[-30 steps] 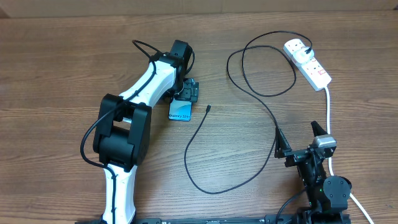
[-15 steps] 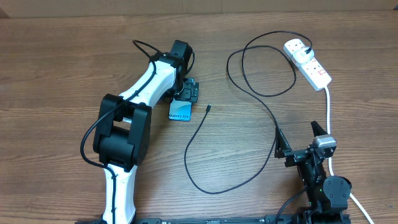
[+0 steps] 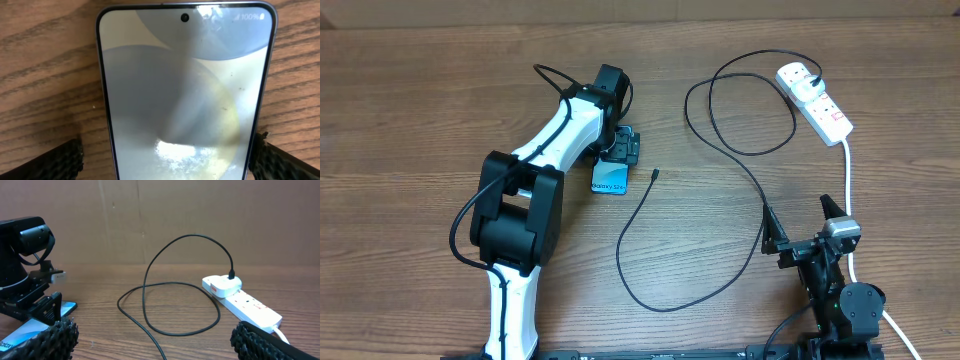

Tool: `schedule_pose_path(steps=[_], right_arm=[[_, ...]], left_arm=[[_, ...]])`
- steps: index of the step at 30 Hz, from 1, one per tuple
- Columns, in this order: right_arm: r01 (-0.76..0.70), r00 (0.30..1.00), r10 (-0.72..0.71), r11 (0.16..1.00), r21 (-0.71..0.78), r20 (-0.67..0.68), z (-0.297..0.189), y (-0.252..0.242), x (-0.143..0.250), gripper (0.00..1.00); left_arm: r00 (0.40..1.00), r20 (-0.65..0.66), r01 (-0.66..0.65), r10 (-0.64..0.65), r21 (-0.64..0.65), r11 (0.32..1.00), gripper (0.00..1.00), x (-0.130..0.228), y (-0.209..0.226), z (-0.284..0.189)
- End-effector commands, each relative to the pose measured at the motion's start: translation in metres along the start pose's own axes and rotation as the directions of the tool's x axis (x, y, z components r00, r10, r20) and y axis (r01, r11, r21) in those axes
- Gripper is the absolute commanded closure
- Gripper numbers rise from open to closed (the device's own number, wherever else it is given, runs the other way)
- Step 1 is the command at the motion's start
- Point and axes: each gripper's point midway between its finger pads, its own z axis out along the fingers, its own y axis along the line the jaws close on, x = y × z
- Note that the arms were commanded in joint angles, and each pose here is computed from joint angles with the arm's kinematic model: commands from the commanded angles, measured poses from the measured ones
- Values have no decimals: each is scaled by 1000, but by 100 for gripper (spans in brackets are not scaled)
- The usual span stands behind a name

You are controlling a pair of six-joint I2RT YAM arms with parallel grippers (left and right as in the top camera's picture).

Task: Plug charger to phone and switch on socket
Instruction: 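Close the left gripper on the phone's top end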

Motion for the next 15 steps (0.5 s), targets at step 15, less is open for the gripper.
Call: schedule_pose_path(steps=[15], right_arm=[[-6,1000,6,1000,11,5,0,-2,1,0]], left_arm=[[997,-82,1,-3,-34,999,0,24,-14,28]])
